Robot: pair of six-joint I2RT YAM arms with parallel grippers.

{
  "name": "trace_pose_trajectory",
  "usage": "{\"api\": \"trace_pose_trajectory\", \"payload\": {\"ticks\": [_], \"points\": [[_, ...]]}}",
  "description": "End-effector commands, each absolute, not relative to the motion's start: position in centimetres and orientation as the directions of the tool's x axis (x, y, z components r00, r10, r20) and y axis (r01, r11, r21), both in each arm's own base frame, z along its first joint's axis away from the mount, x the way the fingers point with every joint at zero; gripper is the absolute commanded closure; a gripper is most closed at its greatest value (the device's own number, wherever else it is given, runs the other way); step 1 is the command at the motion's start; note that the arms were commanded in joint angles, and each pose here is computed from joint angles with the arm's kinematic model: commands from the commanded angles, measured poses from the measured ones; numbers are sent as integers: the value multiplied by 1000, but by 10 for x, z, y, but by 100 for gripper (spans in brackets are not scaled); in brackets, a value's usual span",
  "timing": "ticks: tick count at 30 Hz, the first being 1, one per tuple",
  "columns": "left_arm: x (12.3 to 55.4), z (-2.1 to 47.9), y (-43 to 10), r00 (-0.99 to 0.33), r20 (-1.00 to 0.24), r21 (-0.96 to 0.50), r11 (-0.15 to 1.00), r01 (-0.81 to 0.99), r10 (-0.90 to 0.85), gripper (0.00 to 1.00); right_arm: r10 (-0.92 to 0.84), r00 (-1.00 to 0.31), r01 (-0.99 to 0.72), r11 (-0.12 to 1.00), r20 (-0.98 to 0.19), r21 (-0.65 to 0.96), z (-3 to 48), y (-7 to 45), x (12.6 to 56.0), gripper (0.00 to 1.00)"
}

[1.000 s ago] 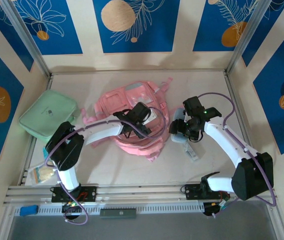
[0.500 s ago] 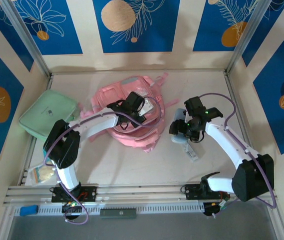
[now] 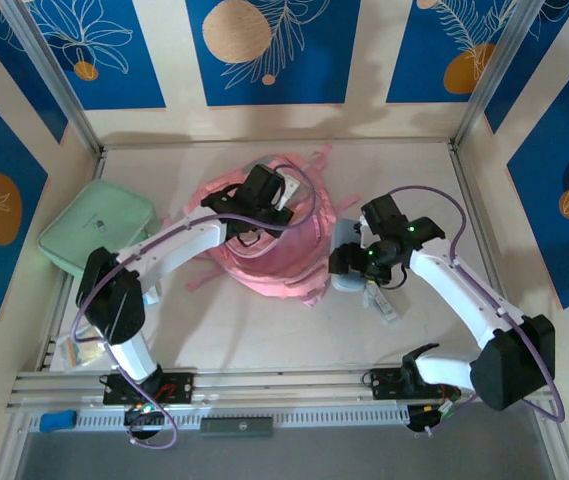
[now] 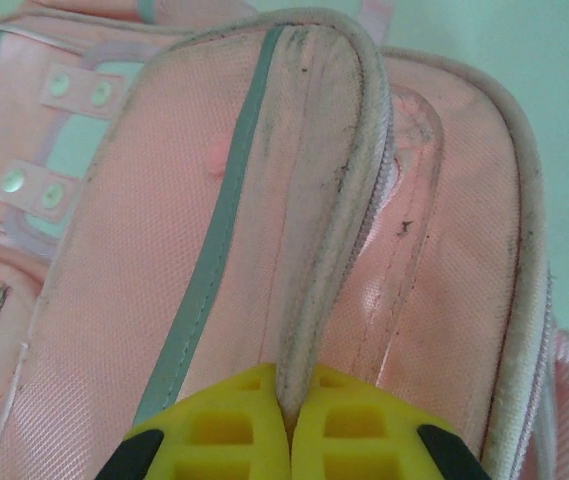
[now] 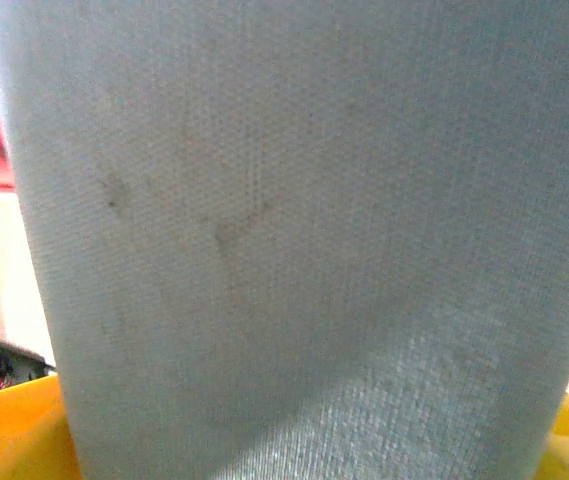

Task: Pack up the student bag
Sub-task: Open the student bag at the center of the table, then place the pencil case in the student bag.

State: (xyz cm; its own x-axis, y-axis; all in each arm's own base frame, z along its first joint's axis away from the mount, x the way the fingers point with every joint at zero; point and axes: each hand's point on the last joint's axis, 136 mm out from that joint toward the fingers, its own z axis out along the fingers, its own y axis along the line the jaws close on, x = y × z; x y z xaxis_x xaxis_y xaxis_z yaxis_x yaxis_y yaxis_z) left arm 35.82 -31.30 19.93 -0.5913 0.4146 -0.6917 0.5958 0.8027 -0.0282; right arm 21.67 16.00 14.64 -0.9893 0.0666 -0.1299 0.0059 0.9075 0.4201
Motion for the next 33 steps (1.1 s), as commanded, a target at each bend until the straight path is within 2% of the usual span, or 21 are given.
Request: {"api": "trace_pose_trajectory", "payload": {"ticks": [1,3,7,13,19,21,23,28,33], "points": [[351,265,-327,-618,-774,-268,812,519,139,100,27,-989,-50,866,-148,498,158,194,229,22],[350,274,-334,-640,-768,-361,798,483,39,100,15,-990,-58,857,-137,513,154,208,239,22],[347,283,-338,-664,-746,-422,799,428,-38,100,23,-991,-54,837,-134,544,146,229,263,22],[344,287,-332,-658,-750,-419,818,394,-67,100,14,-993,-58,808,-118,587,129,249,281,11],[341,283,-329,-657,-752,-411,820,399,-57,100,52,-995,-19,751,-87,660,128,236,279,7],[339,282,-331,-661,-748,-418,812,406,-55,100,96,-994,38,729,-47,683,124,224,277,11],[338,282,-332,-665,-745,-422,807,412,-50,100,123,-992,66,710,-31,701,118,216,276,20],[335,281,-337,-673,-737,-450,787,422,-61,100,65,-996,6,710,-57,704,111,224,279,29],[332,282,-338,-686,-723,-474,779,411,-77,100,57,-994,-30,654,-89,756,110,243,301,41]]}}
